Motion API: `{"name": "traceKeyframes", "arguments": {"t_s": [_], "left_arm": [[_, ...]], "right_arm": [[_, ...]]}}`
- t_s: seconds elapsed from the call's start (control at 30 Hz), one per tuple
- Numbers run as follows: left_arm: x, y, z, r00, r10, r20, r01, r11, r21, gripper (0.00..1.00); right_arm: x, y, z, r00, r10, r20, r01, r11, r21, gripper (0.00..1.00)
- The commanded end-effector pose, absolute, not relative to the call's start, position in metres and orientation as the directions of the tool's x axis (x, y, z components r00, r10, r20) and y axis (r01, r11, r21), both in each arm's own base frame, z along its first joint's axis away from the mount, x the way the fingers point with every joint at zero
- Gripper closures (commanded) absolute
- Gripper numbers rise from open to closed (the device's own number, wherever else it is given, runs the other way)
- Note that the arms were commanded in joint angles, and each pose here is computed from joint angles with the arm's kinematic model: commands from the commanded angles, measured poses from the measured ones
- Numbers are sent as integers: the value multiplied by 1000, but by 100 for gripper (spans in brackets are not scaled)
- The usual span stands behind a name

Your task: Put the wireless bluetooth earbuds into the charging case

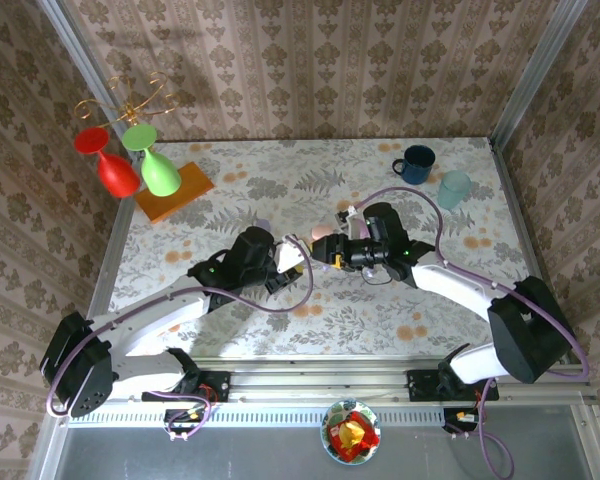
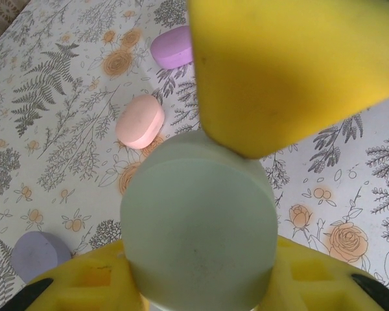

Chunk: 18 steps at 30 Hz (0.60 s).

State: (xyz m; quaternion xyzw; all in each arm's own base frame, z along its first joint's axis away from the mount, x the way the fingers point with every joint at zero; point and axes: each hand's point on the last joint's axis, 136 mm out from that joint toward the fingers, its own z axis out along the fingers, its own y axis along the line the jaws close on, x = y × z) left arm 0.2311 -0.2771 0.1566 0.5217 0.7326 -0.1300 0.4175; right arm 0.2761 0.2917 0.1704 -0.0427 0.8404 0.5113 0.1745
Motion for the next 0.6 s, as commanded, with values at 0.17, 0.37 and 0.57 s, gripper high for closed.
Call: {"name": "traceKeyframes", "arguments": {"t_s": [0.17,0.37,0.57], "left_arm": [[222,-285,162,-66,632,-772,891,385,240,77],[221,-288,167,-52,623,-781,892,381,244,77],[221,-288,168,-58,617,-785,891,386,238,77]], "right_arm": [[264,304,202,-915,87,-395,-337,375,864,37],[268,309,182,-940,66,-334,-278,416,866,42],[272,303,168,-948,91,-304,-230,465,855,64]]}}
